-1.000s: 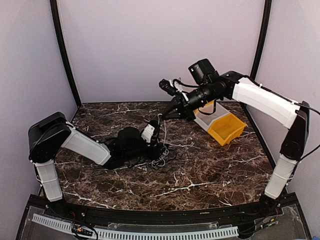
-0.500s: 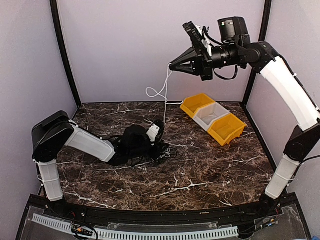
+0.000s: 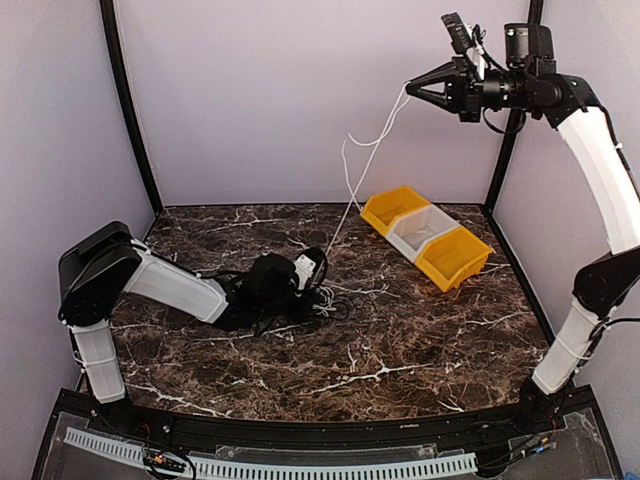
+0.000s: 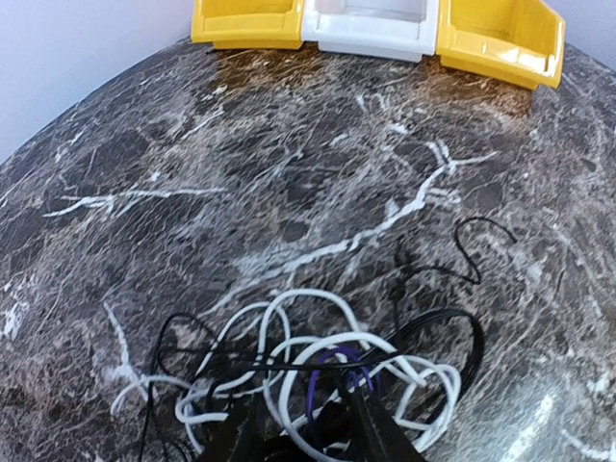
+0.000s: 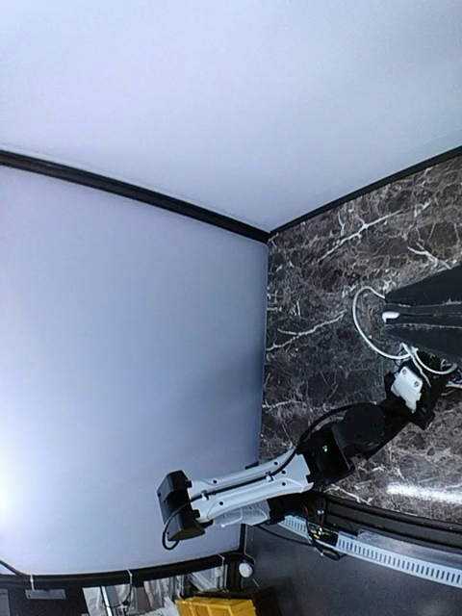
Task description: Untangle the cables
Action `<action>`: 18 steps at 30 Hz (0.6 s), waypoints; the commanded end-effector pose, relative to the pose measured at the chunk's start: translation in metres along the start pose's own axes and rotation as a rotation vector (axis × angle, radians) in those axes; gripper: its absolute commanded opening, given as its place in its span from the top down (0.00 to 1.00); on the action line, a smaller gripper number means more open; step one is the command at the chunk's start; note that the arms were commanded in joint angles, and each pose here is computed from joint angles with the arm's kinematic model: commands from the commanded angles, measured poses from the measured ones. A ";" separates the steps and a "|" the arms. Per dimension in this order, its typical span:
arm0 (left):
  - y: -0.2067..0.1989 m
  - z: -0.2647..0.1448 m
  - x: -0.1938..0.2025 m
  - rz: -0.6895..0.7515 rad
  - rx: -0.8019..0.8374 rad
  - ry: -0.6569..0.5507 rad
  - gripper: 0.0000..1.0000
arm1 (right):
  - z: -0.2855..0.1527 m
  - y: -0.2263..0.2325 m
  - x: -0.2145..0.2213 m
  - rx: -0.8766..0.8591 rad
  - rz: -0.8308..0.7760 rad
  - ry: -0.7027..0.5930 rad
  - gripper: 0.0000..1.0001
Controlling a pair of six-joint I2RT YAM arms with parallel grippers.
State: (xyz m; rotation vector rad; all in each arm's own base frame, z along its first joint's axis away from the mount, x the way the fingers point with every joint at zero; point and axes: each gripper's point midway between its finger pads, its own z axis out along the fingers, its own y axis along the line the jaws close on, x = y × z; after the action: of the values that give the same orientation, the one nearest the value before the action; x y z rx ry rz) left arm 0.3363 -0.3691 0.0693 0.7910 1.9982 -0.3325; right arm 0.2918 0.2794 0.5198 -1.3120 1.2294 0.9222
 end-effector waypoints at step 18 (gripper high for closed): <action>0.039 -0.074 0.039 0.020 -0.087 0.021 0.55 | -0.048 0.009 0.081 0.102 0.115 0.055 1.00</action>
State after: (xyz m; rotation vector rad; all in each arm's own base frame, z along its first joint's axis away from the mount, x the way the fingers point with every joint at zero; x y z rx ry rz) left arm 0.3075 -0.2865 0.0655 0.7275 2.0422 -0.1705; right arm 0.2949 0.2194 0.5015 -1.1805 1.3096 0.8864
